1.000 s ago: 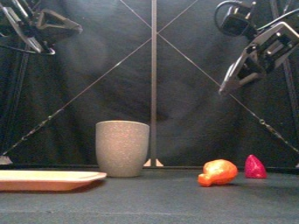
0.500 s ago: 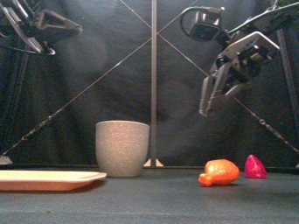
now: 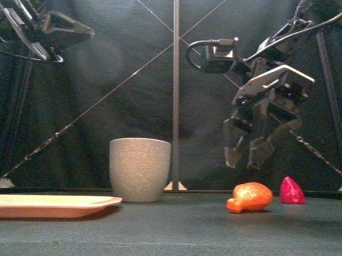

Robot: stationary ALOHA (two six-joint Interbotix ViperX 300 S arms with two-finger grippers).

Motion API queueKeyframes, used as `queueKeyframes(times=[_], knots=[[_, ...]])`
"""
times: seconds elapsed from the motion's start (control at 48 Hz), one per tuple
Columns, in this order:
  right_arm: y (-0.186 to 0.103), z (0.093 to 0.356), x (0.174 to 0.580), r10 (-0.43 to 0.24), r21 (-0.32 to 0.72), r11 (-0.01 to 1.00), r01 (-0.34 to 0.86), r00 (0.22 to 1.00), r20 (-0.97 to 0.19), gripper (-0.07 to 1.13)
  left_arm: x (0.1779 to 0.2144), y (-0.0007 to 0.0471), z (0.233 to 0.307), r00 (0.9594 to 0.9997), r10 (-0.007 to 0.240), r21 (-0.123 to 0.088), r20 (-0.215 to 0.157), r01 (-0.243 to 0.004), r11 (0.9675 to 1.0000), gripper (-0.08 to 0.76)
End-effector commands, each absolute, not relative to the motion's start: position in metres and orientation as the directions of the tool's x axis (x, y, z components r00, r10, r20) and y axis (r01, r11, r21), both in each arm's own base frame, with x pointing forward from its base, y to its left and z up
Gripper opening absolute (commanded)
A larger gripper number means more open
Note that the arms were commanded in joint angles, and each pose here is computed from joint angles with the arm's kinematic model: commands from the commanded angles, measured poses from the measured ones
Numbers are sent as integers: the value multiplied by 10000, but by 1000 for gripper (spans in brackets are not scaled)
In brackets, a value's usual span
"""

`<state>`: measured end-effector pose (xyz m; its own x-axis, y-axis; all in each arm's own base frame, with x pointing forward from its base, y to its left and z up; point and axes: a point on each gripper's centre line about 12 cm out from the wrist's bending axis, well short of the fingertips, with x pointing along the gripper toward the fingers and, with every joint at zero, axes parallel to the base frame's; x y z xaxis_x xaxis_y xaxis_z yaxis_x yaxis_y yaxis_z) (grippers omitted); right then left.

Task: Pick the drumstick then place it on the pink plate
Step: Pick the drumstick

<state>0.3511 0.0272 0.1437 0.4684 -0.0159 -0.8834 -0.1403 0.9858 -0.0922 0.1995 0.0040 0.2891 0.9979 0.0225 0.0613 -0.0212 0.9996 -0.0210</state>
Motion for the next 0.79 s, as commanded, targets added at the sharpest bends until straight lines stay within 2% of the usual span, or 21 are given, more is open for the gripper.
queueKeyframes(times=[0.021, 0.188, 0.479, 0.792], knots=[[299, 1458, 3579, -173, -897, 9860, -1403, 4495, -8931, 1046, 2007, 44, 2944, 9963, 247, -210, 827, -230, 9995, 64], [333, 1342, 3629, -119, -792, 9865, -1433, 4197, -9076, 1046, 2002, 48, 2920, 9964, 264, -209, 811, -247, 9995, 64], [337, 1249, 3638, -78, -658, 9889, -1330, 3961, -9182, 1026, 2002, 48, 2921, 9962, 264, -209, 827, -247, 9995, 64], [347, 1223, 3680, 16, -522, 9912, -1214, 4058, -9139, 806, 2000, 48, 2903, 9966, 264, -224, 781, -247, 9994, 64]])
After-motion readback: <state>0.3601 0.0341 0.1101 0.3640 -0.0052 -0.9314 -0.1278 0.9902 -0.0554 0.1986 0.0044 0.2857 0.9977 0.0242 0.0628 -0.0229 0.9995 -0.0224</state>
